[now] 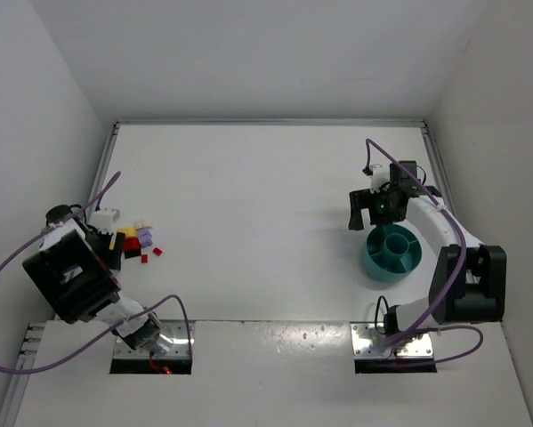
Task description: Sort the legos into containers by color
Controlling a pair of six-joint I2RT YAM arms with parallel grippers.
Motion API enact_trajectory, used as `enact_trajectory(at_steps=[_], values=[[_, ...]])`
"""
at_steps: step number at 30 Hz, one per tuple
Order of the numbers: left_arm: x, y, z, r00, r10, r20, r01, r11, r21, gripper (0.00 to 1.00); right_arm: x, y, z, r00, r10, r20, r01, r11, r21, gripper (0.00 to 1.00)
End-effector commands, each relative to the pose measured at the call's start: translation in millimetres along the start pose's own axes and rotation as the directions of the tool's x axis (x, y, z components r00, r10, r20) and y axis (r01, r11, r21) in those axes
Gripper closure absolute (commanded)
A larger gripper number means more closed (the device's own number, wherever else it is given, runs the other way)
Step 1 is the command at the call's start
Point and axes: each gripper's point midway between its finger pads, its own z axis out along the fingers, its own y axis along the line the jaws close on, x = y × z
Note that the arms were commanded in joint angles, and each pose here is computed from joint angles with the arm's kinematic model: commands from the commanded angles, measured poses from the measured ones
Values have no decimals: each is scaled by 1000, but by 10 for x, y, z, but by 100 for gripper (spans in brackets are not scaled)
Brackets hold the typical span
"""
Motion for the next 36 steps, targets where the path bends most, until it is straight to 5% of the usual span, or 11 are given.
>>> enact_trajectory(at_steps=[1, 4, 5, 10, 18, 31, 36], values=[[-6, 99, 104, 1000, 9, 10, -9, 1000, -18, 19, -147, 24, -57, 999, -18, 38, 18, 1000, -8, 2], [-12, 157, 151, 1000, 0, 10, 0, 1000, -21, 13, -105, 4, -45, 1000, -15, 27, 15, 1000, 4, 2], [-11, 124, 189, 1000, -2, 11, 2, 1000, 0, 0, -105, 3, -45, 1000, -15, 27, 15, 1000, 4, 2], [1, 125, 225, 1000, 10, 21, -11, 999, 35, 1, -131, -60, -67, 999, -10, 38, 8, 999, 45, 1], [54, 23, 336, 999, 37, 3, -38, 993, 110, 34, -120, -16, -39, 1000, -6, 30, 5, 1000, 29, 1], [134, 71, 417, 998, 49, -34, -45, 995, 91, 71, -120, 44, -55, 1000, -12, 25, 12, 1000, -4, 1], [5, 108, 271, 996, 81, 32, -82, 995, 55, 82, -306, 157, -240, 997, -33, 73, 36, 998, -49, 1]])
